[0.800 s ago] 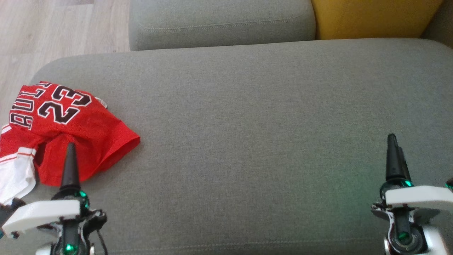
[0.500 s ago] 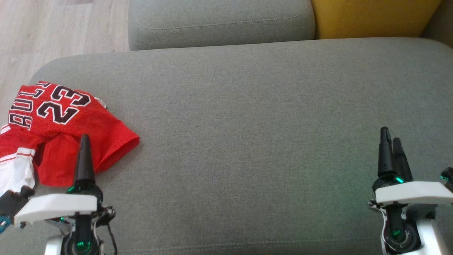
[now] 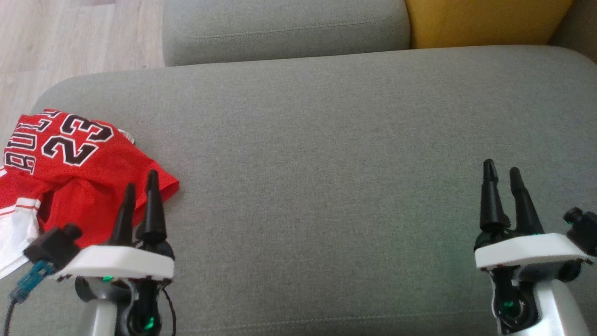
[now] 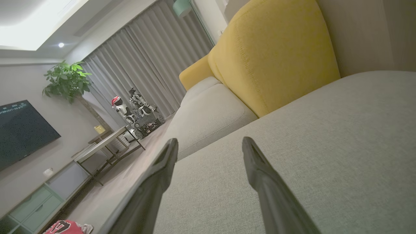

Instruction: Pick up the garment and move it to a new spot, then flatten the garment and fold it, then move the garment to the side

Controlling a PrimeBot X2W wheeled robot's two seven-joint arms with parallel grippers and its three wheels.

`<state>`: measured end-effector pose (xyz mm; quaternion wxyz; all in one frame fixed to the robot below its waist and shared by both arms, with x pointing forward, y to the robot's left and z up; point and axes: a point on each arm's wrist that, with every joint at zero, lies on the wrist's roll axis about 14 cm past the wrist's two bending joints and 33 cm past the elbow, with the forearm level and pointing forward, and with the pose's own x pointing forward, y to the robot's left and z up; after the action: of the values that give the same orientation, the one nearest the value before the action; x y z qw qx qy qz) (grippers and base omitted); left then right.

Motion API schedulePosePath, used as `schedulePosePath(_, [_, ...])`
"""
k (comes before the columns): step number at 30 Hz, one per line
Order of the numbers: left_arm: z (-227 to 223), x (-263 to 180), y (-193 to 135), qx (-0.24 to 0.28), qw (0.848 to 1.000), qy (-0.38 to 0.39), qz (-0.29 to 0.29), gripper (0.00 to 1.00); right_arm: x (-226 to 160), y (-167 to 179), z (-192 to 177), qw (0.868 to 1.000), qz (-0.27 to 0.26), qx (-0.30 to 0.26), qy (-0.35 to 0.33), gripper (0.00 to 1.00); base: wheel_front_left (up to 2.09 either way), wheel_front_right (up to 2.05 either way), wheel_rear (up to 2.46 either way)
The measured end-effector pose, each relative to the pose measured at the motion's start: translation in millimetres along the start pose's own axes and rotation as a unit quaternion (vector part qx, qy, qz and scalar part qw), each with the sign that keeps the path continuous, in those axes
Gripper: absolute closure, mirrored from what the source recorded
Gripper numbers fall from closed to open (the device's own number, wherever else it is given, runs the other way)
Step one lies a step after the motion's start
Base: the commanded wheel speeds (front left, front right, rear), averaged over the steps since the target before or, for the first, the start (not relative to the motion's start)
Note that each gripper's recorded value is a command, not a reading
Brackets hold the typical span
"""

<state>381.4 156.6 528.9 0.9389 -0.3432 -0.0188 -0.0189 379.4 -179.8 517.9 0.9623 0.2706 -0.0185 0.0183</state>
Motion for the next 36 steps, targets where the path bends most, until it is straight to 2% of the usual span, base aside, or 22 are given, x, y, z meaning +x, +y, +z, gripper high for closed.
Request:
schedulePosePath(6, [-5, 0, -5, 0.086, 0.996, 0.007, -0.002, 0.0, 2, 11, -7, 0.997, 0.021, -0.067, 0.01, 0.0, 0.0, 0.0, 0.0])
schedulePosePath(7, [-5, 0, -5, 0.086, 0.996, 0.007, -0.002, 0.0, 2, 11, -7, 0.997, 0.021, -0.067, 0.01, 0.0, 0.0, 0.0, 0.0])
schedulePosePath(15, [-13, -2, -6, 0.186, 0.982, 0.017, -0.001, 0.0, 2, 17, -7, 0.991, 0.034, -0.128, 0.007, 0.0, 0.0, 0.0, 0.0])
schedulePosePath(29, [-20, -7, 3, 0.309, 0.951, 0.011, 0.016, 0.0, 5, 34, -8, 0.972, 0.07, -0.226, -0.003, 0.0, 0.0, 0.0, 0.0])
schedulePosePath(36, [-31, -12, -5, 0.353, 0.936, 0.014, -0.01, 0.0, 3, 41, -16, 0.962, 0.087, -0.257, 0.0, 0.0, 0.0, 0.0, 0.0])
